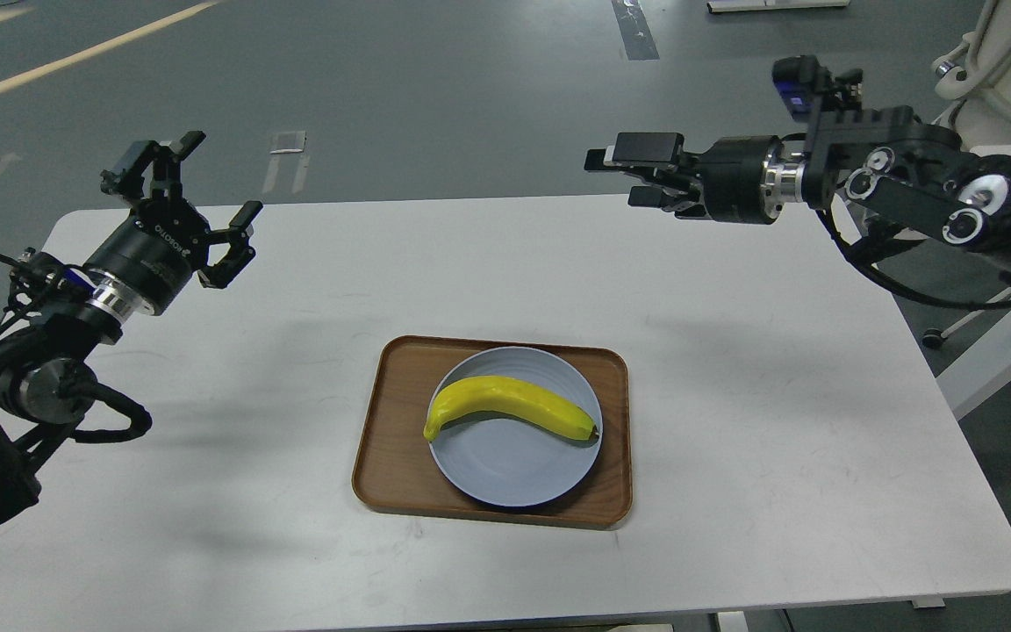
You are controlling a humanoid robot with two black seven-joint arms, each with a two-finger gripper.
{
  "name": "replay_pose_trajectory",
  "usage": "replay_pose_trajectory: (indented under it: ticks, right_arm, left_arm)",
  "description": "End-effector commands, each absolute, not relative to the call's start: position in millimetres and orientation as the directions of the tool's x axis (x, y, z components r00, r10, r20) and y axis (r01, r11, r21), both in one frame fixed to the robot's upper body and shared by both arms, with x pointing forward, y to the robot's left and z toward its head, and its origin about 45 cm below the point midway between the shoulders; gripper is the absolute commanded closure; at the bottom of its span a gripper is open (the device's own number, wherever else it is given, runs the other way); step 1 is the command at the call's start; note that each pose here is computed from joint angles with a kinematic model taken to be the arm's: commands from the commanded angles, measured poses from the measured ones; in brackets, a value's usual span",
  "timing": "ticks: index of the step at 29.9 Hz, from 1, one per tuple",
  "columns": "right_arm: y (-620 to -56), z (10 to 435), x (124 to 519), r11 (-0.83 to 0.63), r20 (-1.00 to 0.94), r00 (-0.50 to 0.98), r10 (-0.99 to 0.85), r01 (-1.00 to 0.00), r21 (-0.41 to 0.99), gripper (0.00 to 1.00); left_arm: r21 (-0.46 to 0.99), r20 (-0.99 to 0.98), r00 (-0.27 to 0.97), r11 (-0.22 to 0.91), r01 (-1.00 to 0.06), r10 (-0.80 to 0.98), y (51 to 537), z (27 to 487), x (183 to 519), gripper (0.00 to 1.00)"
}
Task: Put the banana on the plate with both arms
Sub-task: 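Release the banana onto the plate and raise the right gripper away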
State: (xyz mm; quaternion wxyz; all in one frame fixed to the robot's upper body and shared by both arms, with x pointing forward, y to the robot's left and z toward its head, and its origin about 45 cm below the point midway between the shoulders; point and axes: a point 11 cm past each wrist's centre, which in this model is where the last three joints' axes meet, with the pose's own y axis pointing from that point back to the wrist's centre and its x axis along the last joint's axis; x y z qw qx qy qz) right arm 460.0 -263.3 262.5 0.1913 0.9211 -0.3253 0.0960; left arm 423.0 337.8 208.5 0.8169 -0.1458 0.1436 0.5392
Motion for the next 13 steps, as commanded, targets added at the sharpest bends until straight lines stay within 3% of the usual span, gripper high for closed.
replay_pose_trajectory:
  ticks: [1, 5, 13]
  right_arm:
    - [-302, 235, 446, -0.623, 0.039, 0.631, -0.775, -0.772, 0.128, 0.00]
    - [-330, 204, 427, -0.494, -0.183, 0.479, -0.858, -0.868, 0.043, 0.00]
    - [-353, 172, 408, -0.376, -0.325, 0.344, -0.881, -0.926, 0.040, 0.00]
  left_arm:
    - [-0.082, -0.408, 0.384, 0.385, -0.919, 0.829, 327, 203, 423, 0.02]
    - [-0.081, -0.421, 0.386, 0.390, -0.917, 0.821, 319, 198, 424, 0.02]
    - [-0.065, -0.451, 0.376, 0.390, -0.919, 0.810, 303, 182, 424, 0.02]
